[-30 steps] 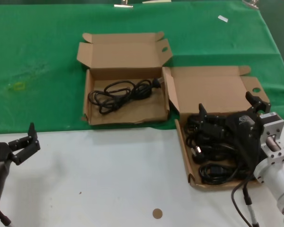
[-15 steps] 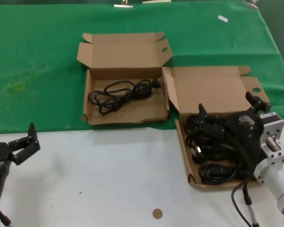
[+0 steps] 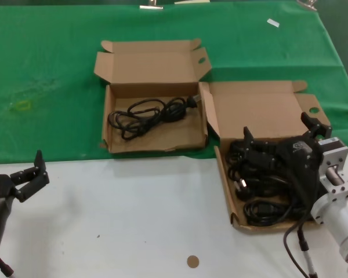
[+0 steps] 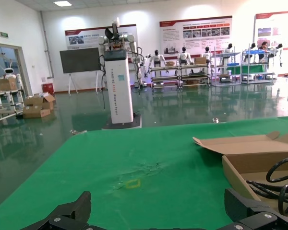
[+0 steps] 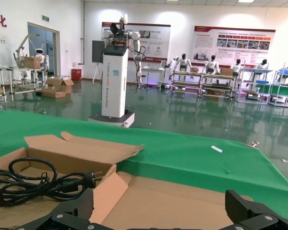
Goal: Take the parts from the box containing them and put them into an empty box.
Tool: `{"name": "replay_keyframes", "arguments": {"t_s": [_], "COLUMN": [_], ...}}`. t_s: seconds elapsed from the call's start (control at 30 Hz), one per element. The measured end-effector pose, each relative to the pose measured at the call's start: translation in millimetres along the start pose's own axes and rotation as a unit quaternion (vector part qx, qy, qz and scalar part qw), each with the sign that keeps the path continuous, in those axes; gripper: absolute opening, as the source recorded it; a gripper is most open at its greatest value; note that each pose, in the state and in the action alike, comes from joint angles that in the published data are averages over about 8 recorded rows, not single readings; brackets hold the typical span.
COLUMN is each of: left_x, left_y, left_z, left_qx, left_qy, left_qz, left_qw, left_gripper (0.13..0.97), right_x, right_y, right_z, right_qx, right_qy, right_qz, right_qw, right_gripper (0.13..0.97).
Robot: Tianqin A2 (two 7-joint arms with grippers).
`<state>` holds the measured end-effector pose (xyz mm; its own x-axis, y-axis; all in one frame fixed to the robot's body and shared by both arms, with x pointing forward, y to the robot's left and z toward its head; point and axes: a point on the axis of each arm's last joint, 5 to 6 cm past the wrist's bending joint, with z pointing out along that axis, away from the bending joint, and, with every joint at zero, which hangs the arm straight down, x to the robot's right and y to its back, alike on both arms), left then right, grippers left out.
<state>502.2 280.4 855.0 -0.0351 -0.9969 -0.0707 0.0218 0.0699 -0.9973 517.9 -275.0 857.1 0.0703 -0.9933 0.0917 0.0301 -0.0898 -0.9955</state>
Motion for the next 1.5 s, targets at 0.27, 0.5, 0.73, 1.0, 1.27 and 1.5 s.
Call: {"name": "replay_keyframes", "arguments": {"t_s": [0.27,0.5,0.73,1.0,1.27,1.5], "left_x": [0.0,0.0,0.0,0.0,0.0,0.0], "left_y": [0.0,0.0,0.0,0.0,0.0,0.0], "left_z": [0.0,0.0,0.0,0.0,0.0,0.0], "left_qx": [0.000,0.000,0.000,0.000,0.000,0.000], "left_qy": [0.000,0.000,0.000,0.000,0.000,0.000], "left_qz": [0.000,0.000,0.000,0.000,0.000,0.000], "left_qw": [1.0000,1.0000,1.0000,1.0000,1.0000,1.0000], "left_gripper": [0.966,0.966,0.966,0.966,0.966,0.966], "right_x": [0.0,0.0,0.0,0.0,0.0,0.0], "right_y": [0.0,0.0,0.0,0.0,0.0,0.0], "right_z": [0.0,0.0,0.0,0.0,0.0,0.0], "right_qx": [0.000,0.000,0.000,0.000,0.000,0.000], "right_qy": [0.000,0.000,0.000,0.000,0.000,0.000], "right_qz": [0.000,0.000,0.000,0.000,0.000,0.000], "right_qw": [1.000,1.000,1.000,1.000,1.000,1.000], "right_gripper": [0.966,0.966,0.966,0.966,0.966,0.966]}}
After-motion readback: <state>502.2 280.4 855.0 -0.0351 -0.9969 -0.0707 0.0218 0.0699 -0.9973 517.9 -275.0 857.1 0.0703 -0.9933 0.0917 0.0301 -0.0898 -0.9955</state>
